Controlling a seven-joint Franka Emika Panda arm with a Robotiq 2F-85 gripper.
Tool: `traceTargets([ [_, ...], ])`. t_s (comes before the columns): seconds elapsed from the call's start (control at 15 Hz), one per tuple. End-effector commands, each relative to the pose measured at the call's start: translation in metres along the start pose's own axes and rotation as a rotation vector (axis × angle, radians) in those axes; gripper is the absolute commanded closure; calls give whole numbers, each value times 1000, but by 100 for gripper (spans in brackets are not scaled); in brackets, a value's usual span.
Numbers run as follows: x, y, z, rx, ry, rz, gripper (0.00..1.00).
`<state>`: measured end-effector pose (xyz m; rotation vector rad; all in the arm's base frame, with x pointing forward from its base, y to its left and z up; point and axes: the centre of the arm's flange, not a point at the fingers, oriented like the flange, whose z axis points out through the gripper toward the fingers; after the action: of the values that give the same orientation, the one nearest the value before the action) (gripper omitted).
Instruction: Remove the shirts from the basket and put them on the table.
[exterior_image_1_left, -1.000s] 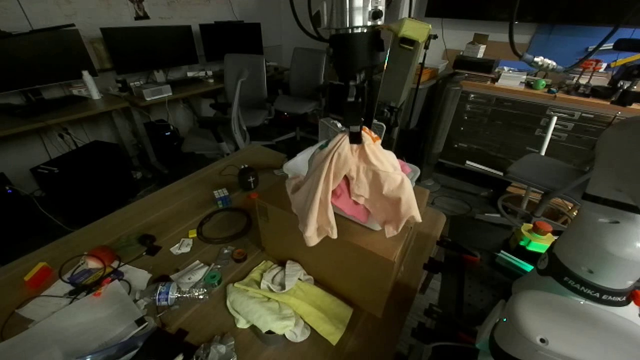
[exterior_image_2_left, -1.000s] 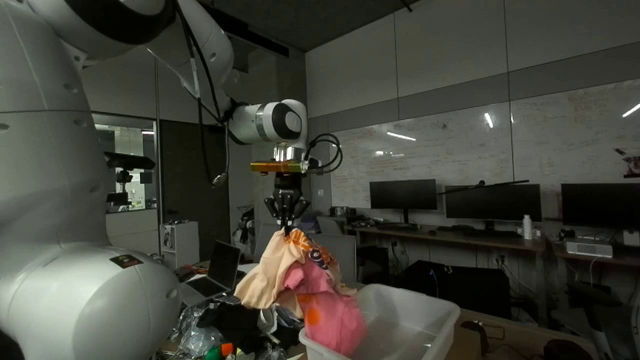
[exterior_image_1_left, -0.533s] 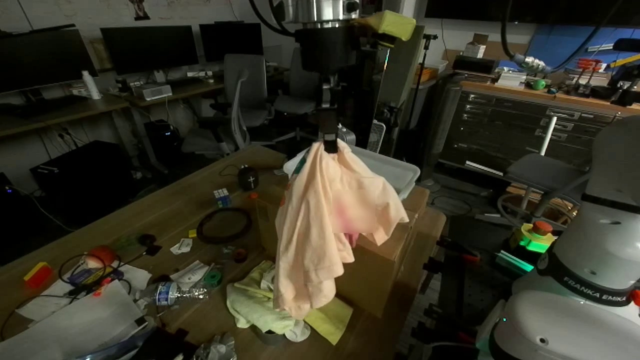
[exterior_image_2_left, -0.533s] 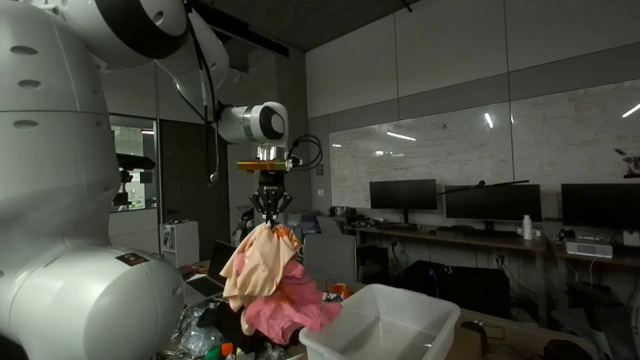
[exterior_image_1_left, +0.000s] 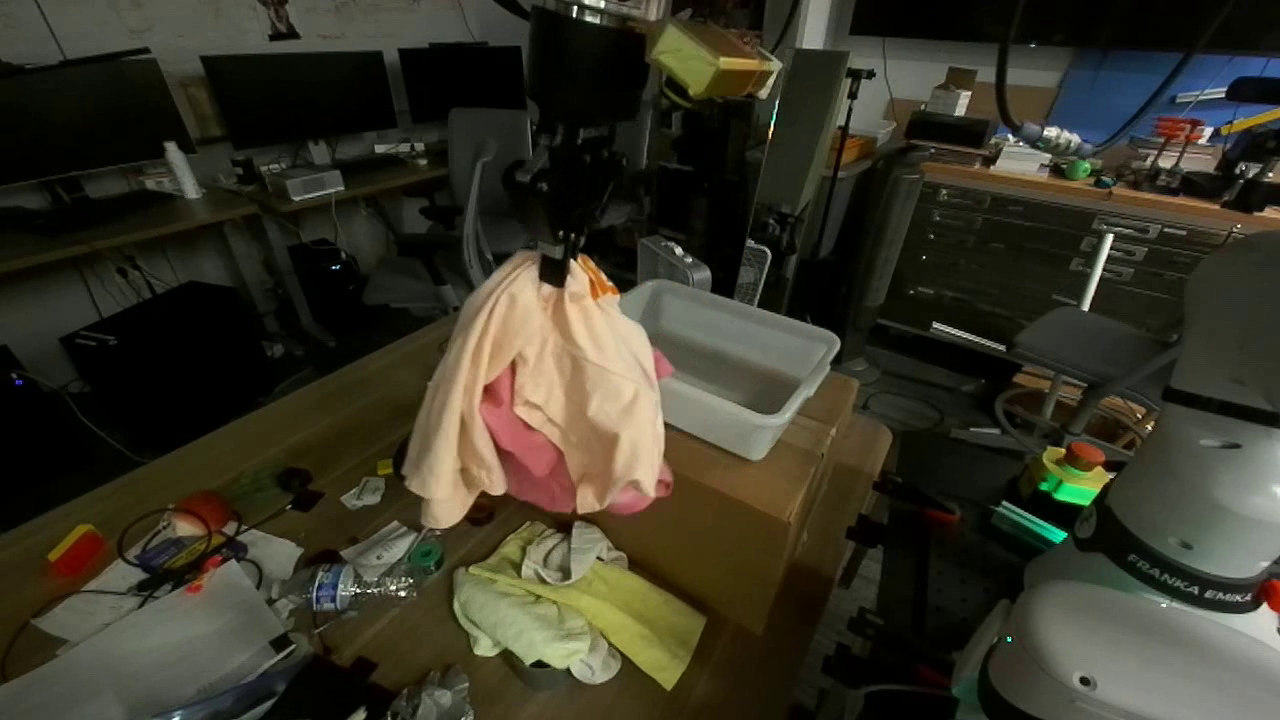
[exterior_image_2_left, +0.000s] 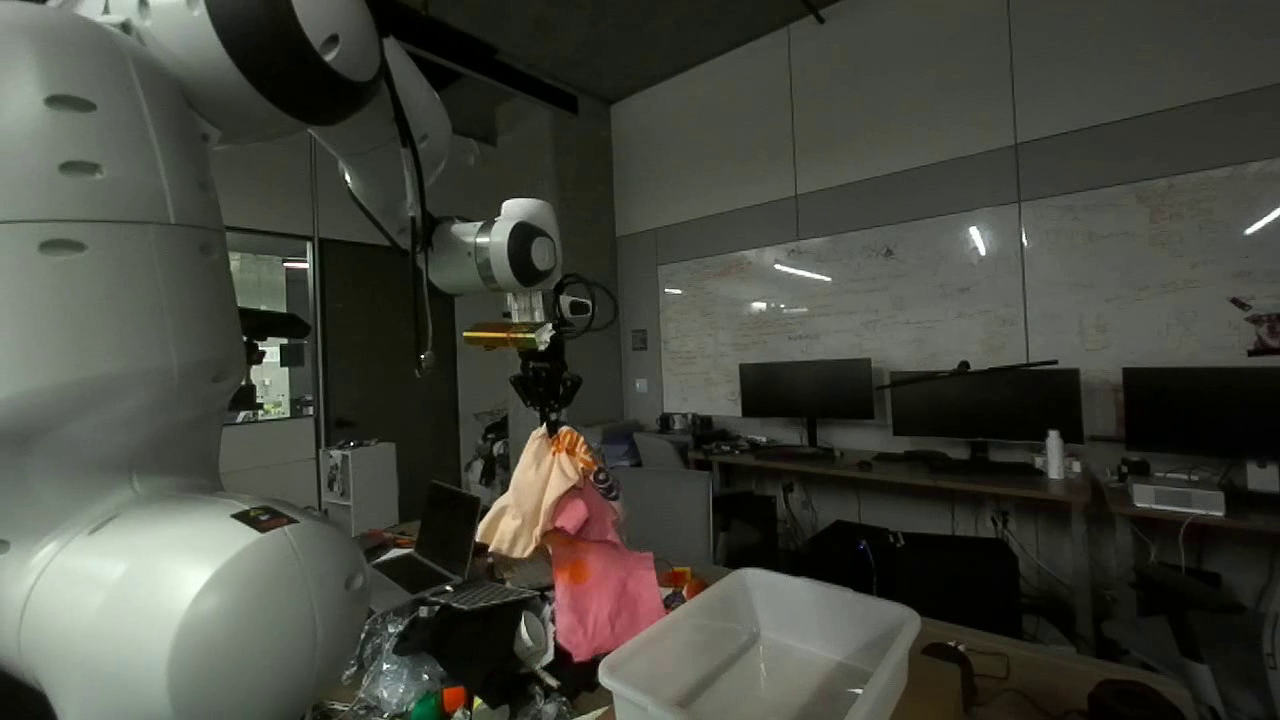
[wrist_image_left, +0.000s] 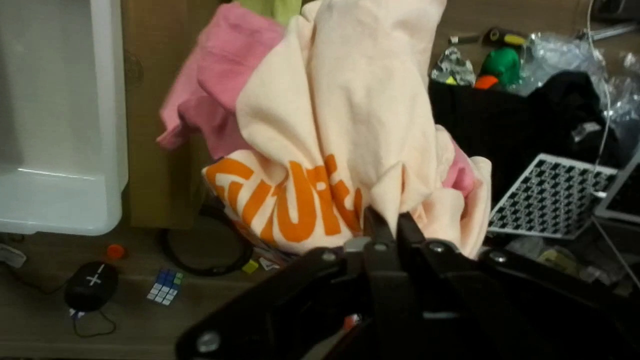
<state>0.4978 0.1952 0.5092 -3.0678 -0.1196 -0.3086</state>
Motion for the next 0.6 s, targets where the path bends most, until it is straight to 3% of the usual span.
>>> traceTargets([
  [0.0,2,-28,-12,-9,125,81,98],
  [0.2,2,-38,-11,-34,127,59,98],
  [0.27,1,-40,-7,-78,113,21,68],
  [0.4,1,-41,1,-152,113,-37,61],
  [0.53,0,-39,5,-217,112,-81,45],
])
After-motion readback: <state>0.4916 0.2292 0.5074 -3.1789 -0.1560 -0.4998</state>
